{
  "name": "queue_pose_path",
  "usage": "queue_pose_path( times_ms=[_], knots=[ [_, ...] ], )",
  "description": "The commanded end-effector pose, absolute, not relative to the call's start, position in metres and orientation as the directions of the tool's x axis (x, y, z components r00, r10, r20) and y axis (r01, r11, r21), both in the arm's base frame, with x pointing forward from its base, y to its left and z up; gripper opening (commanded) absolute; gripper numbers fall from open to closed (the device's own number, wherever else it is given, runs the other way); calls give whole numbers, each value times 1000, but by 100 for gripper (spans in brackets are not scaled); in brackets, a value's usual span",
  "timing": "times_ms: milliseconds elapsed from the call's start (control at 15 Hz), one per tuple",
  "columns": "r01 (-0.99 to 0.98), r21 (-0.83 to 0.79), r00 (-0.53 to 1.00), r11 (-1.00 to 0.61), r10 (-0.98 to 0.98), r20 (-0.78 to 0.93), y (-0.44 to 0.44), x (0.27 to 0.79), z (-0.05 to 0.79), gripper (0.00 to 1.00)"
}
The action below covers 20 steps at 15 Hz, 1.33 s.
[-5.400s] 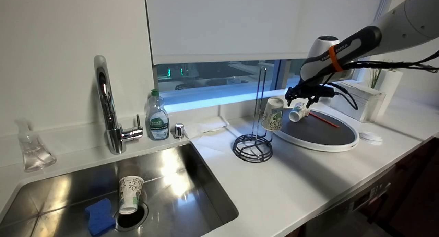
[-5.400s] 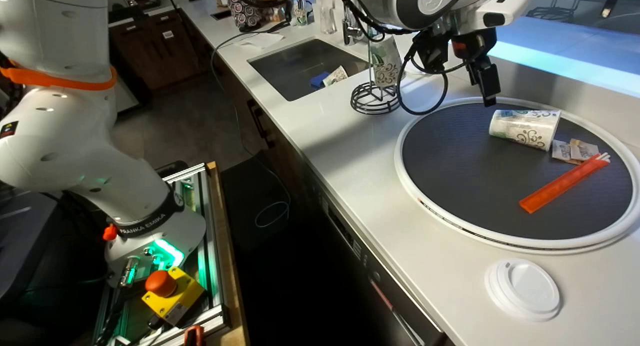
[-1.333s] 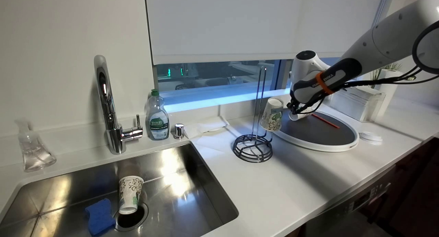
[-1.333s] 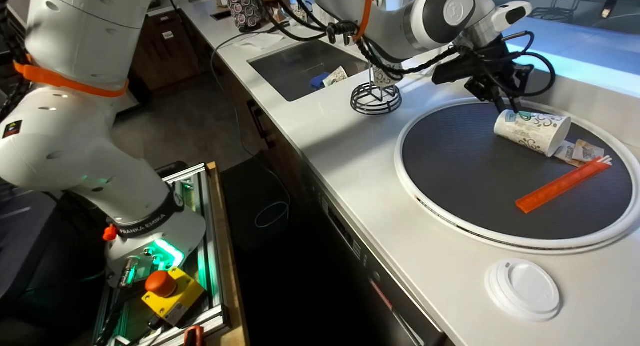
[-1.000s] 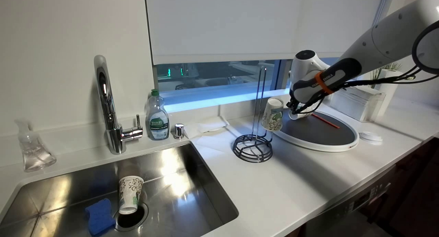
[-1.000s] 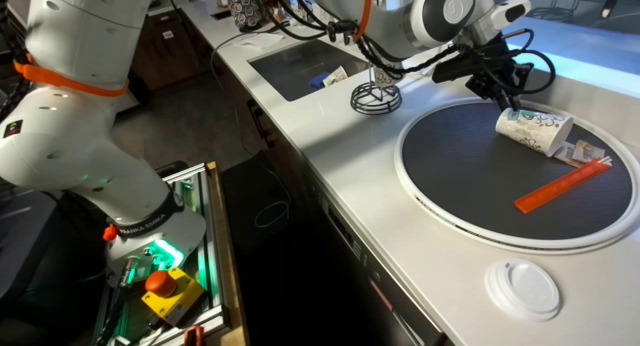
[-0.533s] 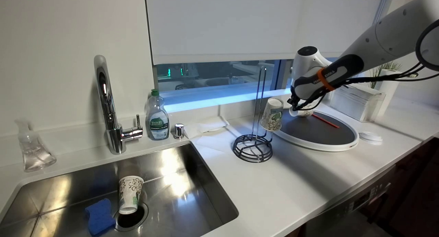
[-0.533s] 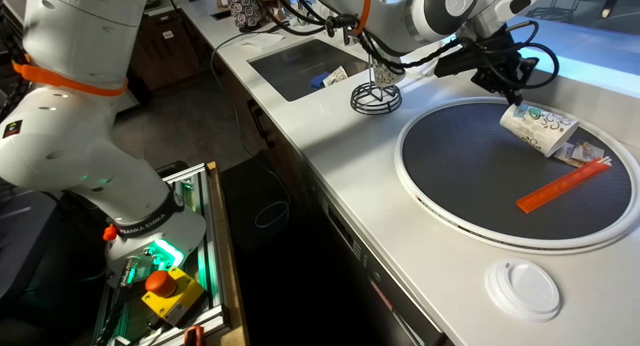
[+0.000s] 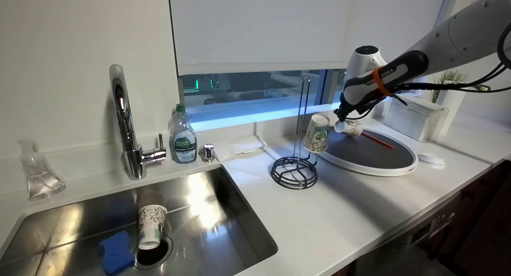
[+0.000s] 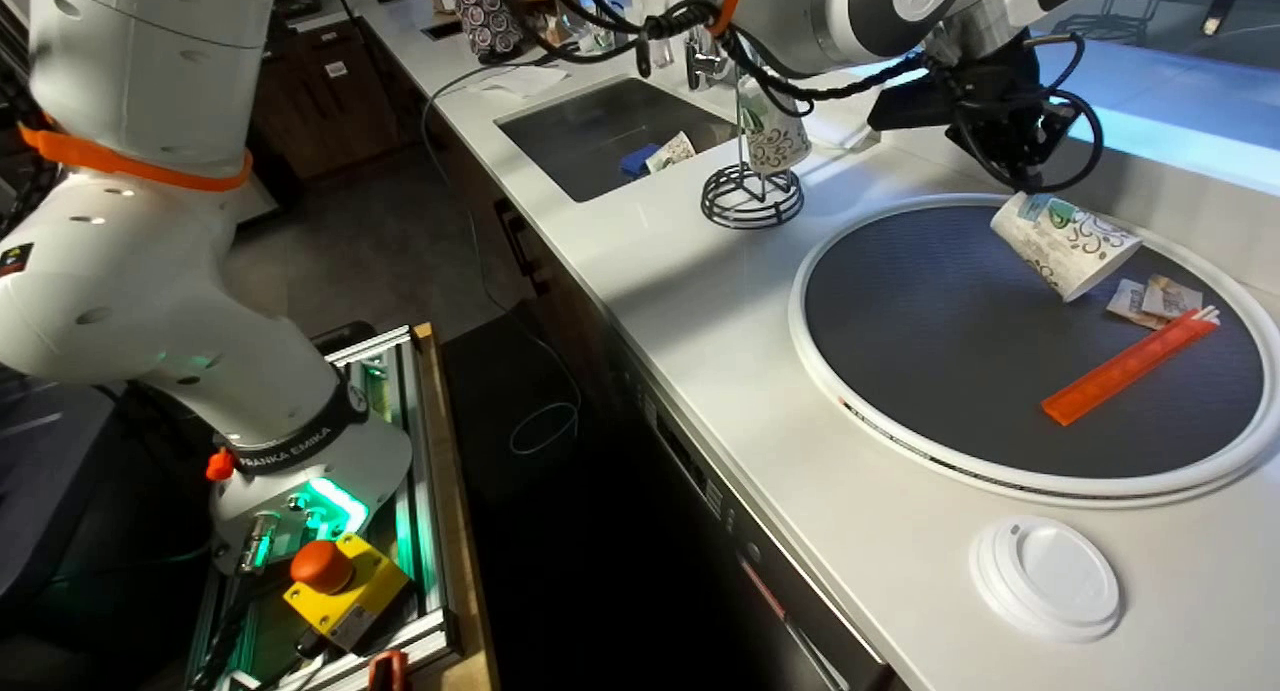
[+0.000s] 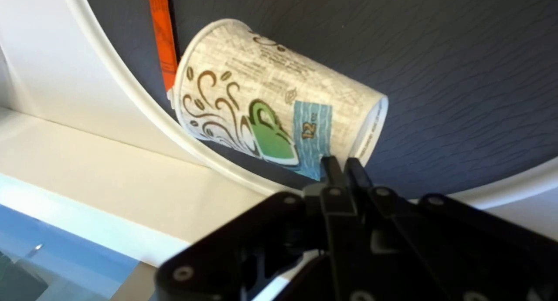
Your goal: Put the coffee cups on the silver holder.
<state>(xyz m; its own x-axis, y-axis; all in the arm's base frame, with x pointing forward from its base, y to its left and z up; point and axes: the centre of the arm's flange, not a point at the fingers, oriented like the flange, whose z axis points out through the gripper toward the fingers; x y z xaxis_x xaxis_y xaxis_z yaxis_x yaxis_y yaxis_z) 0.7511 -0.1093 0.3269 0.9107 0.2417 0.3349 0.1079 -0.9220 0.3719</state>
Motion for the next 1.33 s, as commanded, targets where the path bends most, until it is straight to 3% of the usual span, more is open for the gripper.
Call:
queue_pose_path(
  times_ms=[0,667,1267],
  knots=[
    [82,262,935,-962,165,313,-115,737,340,2],
    [-22,-29,968,-999,-29,250,-151,704,364,2],
    [-46,-263,947,-964,-126,296,-183,676,357,2]
  ],
)
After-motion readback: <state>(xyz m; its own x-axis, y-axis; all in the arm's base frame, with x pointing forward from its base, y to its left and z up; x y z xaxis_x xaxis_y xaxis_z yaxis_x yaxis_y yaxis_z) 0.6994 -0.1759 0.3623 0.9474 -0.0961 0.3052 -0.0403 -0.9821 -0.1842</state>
